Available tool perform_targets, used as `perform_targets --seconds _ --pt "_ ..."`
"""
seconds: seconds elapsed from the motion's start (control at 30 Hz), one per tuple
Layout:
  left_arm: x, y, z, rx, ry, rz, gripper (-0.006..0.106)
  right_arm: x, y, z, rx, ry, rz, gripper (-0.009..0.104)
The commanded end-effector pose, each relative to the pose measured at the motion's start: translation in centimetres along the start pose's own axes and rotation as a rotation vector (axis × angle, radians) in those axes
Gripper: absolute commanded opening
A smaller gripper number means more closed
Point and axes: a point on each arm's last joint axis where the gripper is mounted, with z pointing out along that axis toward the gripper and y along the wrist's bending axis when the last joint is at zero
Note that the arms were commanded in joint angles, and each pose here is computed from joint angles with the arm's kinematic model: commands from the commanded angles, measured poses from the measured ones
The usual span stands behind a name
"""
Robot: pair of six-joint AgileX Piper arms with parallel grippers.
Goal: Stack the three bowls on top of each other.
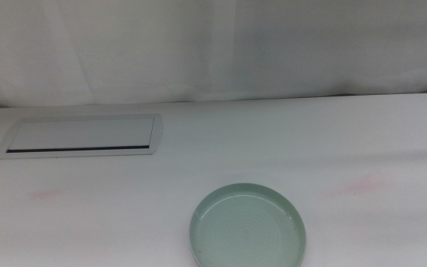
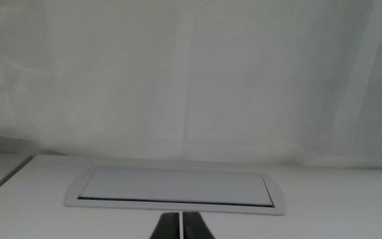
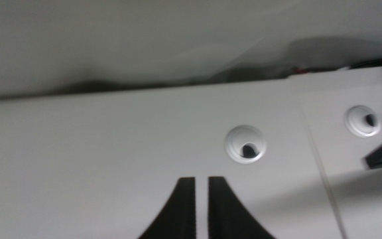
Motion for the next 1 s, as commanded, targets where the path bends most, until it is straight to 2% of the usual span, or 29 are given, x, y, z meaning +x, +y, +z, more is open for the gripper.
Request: perform_targets --seconds 0.0,0.27,0.53,0.73,0.97 --pt "1.0 0.0 -0.1 0.008 -0.012 -0.001 -0.003 -0.5 -0.8 -2.0 0.015 -0.066 0.011 -0.003" --pt "1.0 0.0 -0.1 0.008 -0.012 -0.001 -0.003 0.9 -0.1 -9.3 -0.054 -0.311 -0.001 -0.003" --pt "1.0 0.0 -0.1 0.008 -0.012 -0.001 -0.003 7.7 0.3 -15.2 -0.150 -0.535 -0.016 -0.003" --pt "1.0 0.0 -0.1 0.008 -0.012 -0.001 -0.003 14.1 -0.4 -16.8 -0.169 -0.593 0.037 -0.003" --pt "1.0 0.0 -0.1 0.008 -0.012 0.013 -0.003 20.3 -0.5 -15.9 -0.199 -0.606 0.118 -0.003"
